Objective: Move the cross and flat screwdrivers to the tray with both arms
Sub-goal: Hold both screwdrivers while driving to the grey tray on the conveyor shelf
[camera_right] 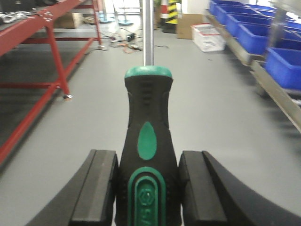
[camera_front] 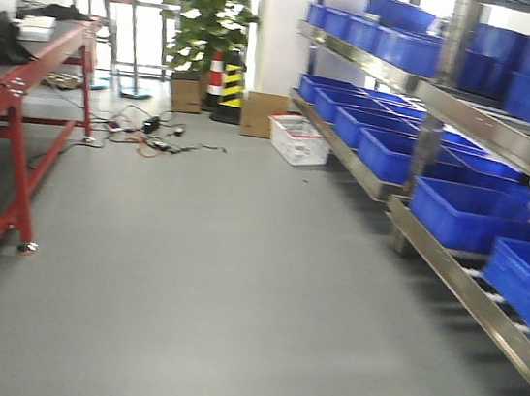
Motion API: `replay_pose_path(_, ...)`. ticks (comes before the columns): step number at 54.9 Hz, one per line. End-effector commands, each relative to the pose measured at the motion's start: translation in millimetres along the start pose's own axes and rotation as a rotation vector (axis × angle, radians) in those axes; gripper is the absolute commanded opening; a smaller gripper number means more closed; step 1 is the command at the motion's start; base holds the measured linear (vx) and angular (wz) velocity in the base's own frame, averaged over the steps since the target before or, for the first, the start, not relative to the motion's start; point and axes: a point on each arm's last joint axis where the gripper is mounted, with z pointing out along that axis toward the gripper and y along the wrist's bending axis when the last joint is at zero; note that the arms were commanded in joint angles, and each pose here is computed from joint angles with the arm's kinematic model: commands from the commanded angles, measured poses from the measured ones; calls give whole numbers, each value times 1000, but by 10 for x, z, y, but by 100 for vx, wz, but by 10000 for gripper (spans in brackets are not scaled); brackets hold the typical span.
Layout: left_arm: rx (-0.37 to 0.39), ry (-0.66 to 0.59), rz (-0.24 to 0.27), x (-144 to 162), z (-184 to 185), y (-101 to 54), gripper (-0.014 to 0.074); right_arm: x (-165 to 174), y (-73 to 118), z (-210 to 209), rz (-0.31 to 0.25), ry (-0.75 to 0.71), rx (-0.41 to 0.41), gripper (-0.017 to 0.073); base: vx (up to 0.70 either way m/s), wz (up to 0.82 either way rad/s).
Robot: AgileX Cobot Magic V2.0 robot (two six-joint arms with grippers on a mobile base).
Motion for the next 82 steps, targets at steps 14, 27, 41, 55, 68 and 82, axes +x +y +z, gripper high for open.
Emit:
replay_pose_path(14,-5,-122,-19,-174,-46,3,0,-181,11,-41,-20,-124,-9,-8,69,39)
replay_pose_path(27,-5,-122,-19,-174,-46,3,0,-181,11,-39,-20,-123,-9,-8,68,9)
replay_pose_path(41,-5,-122,-19,-174,-46,3,0,-181,11,-39,-20,-124,-9,-8,65,-12)
replay_pose_path(55,-5,-122,-19,-174,-46,3,0,-181,11,-39,-20,-124,-9,-8,61,-25)
replay_pose_path(68,-5,-122,-19,-174,-46,3,0,-181,11,-39,-20,-124,-9,-8,56,-50)
replay_pose_path(82,-5,-122,-19,-174,-46,3,0,-181,11,-39,-20,-124,-9,-8,44,-83)
